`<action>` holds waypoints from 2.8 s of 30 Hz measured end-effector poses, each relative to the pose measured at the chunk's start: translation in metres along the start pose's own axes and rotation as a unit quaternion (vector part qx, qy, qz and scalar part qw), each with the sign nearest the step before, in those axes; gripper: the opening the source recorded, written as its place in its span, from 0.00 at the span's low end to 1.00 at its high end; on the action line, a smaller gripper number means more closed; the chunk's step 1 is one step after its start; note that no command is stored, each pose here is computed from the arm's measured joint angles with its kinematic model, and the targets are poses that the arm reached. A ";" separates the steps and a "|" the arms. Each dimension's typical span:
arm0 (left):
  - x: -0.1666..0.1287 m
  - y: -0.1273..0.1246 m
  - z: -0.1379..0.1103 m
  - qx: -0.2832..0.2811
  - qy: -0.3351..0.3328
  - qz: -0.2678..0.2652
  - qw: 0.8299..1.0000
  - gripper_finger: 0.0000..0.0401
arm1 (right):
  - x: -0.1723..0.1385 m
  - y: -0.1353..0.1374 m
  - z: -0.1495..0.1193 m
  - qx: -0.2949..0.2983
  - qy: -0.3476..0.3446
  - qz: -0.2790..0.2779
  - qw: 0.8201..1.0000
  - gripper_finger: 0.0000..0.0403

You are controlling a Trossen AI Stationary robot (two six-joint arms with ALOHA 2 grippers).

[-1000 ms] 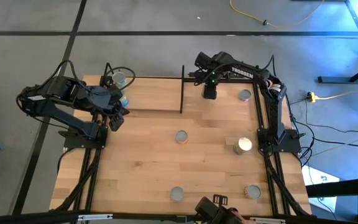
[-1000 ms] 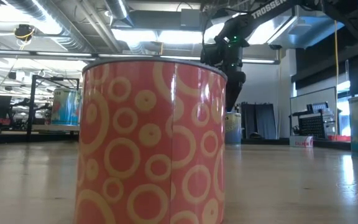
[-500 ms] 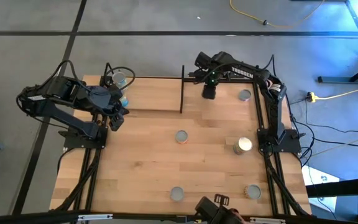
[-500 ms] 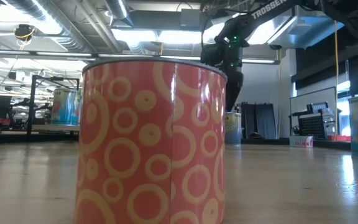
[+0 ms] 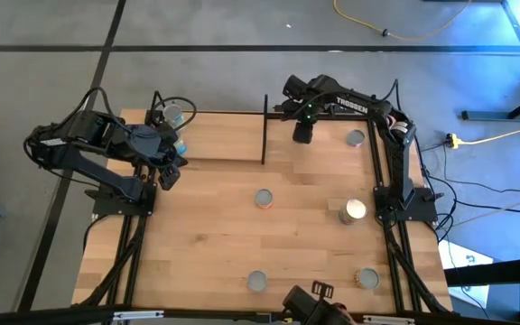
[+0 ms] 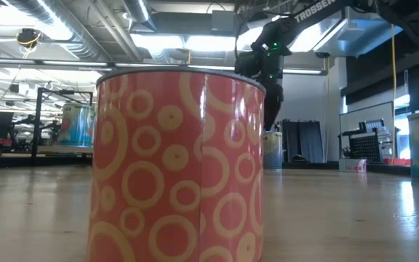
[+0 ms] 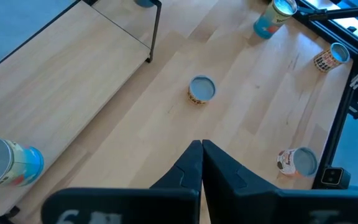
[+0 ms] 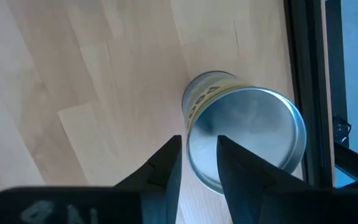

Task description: Pick and place cans onto a shelf

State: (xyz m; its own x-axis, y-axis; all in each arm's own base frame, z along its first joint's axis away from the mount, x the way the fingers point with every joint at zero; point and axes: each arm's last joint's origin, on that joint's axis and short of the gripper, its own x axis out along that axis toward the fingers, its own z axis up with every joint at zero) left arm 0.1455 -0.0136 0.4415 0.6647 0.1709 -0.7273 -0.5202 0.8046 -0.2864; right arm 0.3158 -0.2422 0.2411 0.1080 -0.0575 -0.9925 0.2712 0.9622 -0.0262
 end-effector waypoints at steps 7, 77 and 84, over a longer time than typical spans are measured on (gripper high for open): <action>0.000 0.000 0.000 0.000 0.000 0.000 1.000 0.00 | 0.001 0.000 0.000 0.029 0.000 0.000 1.000 0.26; 0.000 0.000 0.000 0.002 0.008 -0.009 1.000 0.00 | -0.140 0.041 0.014 -0.002 -0.056 -0.183 0.982 0.00; 0.000 0.000 0.000 0.002 0.008 -0.009 1.000 0.00 | -0.160 0.057 0.009 -0.011 -0.086 -0.186 0.979 0.00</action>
State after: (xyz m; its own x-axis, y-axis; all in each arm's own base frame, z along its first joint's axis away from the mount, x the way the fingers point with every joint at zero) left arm 0.1454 -0.0142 0.4414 0.6654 0.1466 -0.7319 -0.5059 0.8095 -0.2978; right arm 0.3227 -0.1806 0.3994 0.1655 -0.4469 -0.8792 0.3024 0.8715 -0.3861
